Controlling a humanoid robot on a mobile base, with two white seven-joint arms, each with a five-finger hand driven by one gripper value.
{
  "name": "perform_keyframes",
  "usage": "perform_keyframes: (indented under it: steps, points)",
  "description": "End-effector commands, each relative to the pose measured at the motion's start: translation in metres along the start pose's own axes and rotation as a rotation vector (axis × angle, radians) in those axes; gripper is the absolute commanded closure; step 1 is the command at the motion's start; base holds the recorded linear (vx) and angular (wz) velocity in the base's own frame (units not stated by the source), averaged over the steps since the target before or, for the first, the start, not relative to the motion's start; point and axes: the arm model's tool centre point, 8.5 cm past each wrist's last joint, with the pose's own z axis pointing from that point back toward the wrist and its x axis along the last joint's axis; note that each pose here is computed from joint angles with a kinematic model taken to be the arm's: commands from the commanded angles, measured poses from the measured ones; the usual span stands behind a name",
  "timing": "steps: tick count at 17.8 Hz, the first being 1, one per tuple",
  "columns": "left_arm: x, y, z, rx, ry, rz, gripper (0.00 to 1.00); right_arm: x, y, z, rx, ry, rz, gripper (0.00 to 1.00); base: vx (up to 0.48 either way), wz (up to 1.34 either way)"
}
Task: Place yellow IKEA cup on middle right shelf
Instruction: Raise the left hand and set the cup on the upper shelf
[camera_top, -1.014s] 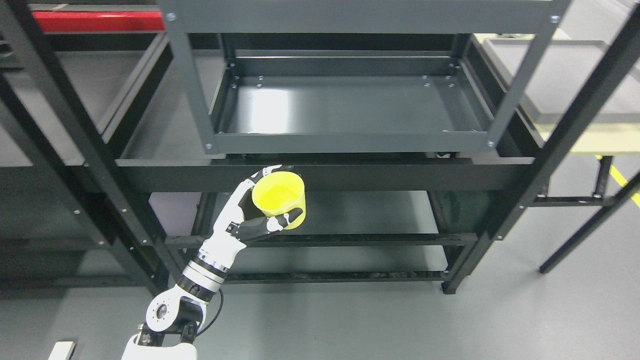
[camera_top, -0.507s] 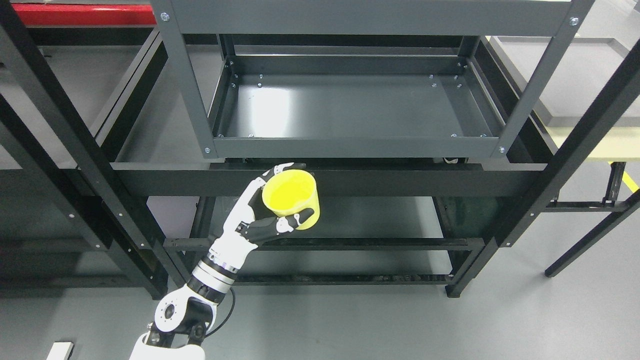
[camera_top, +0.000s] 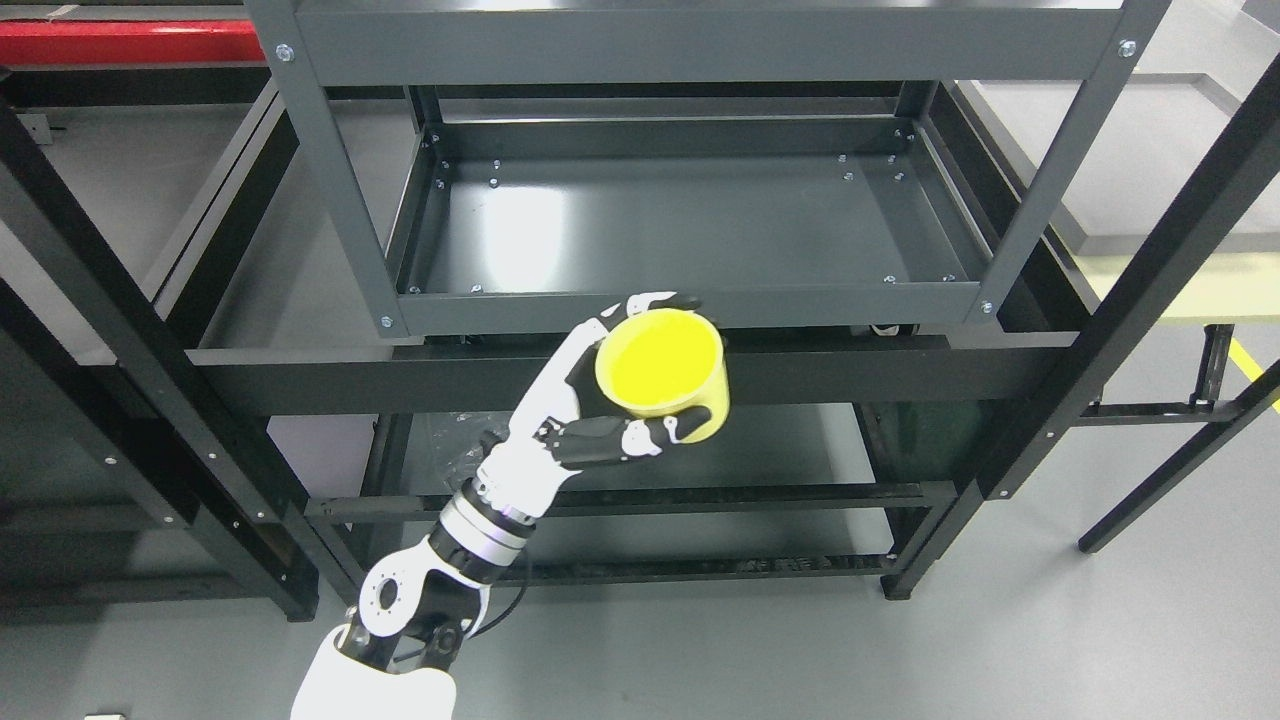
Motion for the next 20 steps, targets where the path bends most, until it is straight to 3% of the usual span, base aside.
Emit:
perform_keyframes:
  steps: [1,7,10,14,17,20]
  points:
    - [0.028,-0.067,-0.057,-0.291,-0.062,-0.010,0.97,-0.009,-0.010,-0.001,-0.013,0.015,-0.003,0.01,0.030,-0.04]
    - [0.113,-0.068,-0.130,-0.377,-0.188,0.000,0.97,-0.009,-0.010,-0.001,-0.013,0.015,-0.003,0.01,0.027,-0.01]
    - [0.164,-0.048,-0.162,-0.251,-0.217,-0.038,0.97,-0.009,-0.010,-0.001,-0.013,0.015,-0.003,0.01,0.026,-0.02]
    - [0.208,-0.007,-0.189,-0.023,-0.155,-0.078,0.99,-0.009,-0.010,-0.001,-0.013,0.015,-0.003,0.01,0.049,-0.02]
    - [0.219,0.027,-0.209,0.144,-0.003,-0.094,0.99,-0.009,-0.010,-0.001,-0.013,0.015,-0.003,0.01,0.085,0.00]
    - [0.240,0.061,-0.225,0.290,0.042,-0.099,0.99,-0.009,-0.010,-0.001,-0.013,0.015,-0.003,0.01,0.094,0.03]
